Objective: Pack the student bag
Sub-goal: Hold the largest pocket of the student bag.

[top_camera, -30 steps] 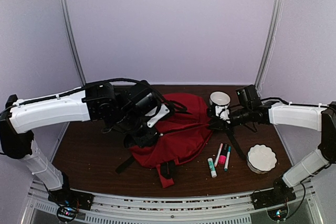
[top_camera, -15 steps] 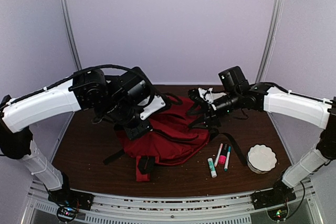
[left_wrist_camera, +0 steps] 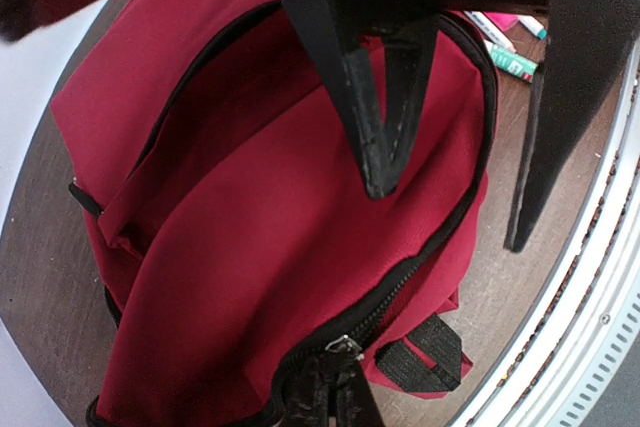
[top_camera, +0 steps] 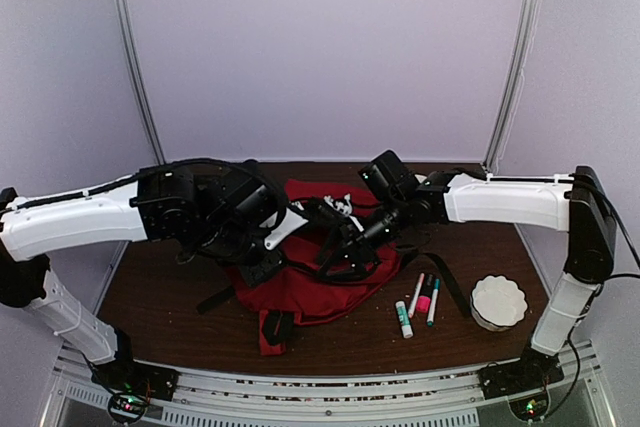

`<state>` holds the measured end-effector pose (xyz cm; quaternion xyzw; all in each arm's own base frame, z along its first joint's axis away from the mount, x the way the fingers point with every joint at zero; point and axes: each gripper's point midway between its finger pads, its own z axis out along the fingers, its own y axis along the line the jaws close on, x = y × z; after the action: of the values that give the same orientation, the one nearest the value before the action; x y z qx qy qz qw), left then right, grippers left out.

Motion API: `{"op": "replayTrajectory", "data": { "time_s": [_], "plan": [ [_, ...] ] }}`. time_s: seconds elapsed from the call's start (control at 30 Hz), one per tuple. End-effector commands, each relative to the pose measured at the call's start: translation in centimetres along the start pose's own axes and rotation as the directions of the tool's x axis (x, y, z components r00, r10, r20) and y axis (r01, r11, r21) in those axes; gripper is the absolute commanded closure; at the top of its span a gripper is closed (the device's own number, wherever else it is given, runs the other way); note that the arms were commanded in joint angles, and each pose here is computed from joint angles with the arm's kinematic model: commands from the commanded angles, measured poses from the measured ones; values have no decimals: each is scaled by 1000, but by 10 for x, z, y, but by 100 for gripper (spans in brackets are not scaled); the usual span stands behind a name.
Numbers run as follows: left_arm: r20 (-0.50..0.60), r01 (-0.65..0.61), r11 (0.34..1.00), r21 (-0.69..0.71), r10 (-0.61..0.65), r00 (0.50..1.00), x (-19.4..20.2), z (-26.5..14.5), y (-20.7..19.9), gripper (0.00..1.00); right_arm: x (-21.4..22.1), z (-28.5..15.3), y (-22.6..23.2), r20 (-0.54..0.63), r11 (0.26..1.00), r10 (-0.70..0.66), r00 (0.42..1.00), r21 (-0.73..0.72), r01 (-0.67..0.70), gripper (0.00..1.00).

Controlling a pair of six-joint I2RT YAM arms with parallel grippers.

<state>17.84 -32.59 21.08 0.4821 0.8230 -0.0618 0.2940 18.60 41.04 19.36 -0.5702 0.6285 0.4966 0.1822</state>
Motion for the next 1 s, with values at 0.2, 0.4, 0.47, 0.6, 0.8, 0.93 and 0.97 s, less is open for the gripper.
{"op": "replayTrajectory", "data": {
  "time_s": [0.2, 0.4, 0.47, 0.6, 0.8, 0.93, 0.97],
  "plan": [
    [122, 52, 999, -16, -50, 991, -19, -5, 3, 100, 1, 26, -14, -24, 990, 137, 990, -26, -137, 64],
    [101, 59, 998, -12, -58, 993, -8, 1, 1, 100, 8, 27, -7, -40, 987, 144, 989, -73, -147, 100],
    [69, 62, 998, 0, -62, 996, 5, 8, -3, 100, 13, 19, 1, -54, 988, 126, 991, -86, -130, 100],
    [-30, 91, 996, 0, -91, 995, 53, 26, -9, 100, 38, -2, 17, -127, 992, 35, 991, -112, -50, 100],
    [-118, 135, 989, -66, -142, 983, 112, 34, 1, 100, 81, -30, 35, -255, 986, 8, 967, -157, -49, 100],
    [-143, 117, 977, -176, -143, 979, 129, 29, 21, 100, 94, -41, 33, -303, 990, -28, 953, -144, -17, 100],
    [-149, 113, 972, -206, -145, 978, 132, 27, 27, 100, 97, -44, 31, -310, 991, -30, 950, -135, -13, 100]
  ]
}}
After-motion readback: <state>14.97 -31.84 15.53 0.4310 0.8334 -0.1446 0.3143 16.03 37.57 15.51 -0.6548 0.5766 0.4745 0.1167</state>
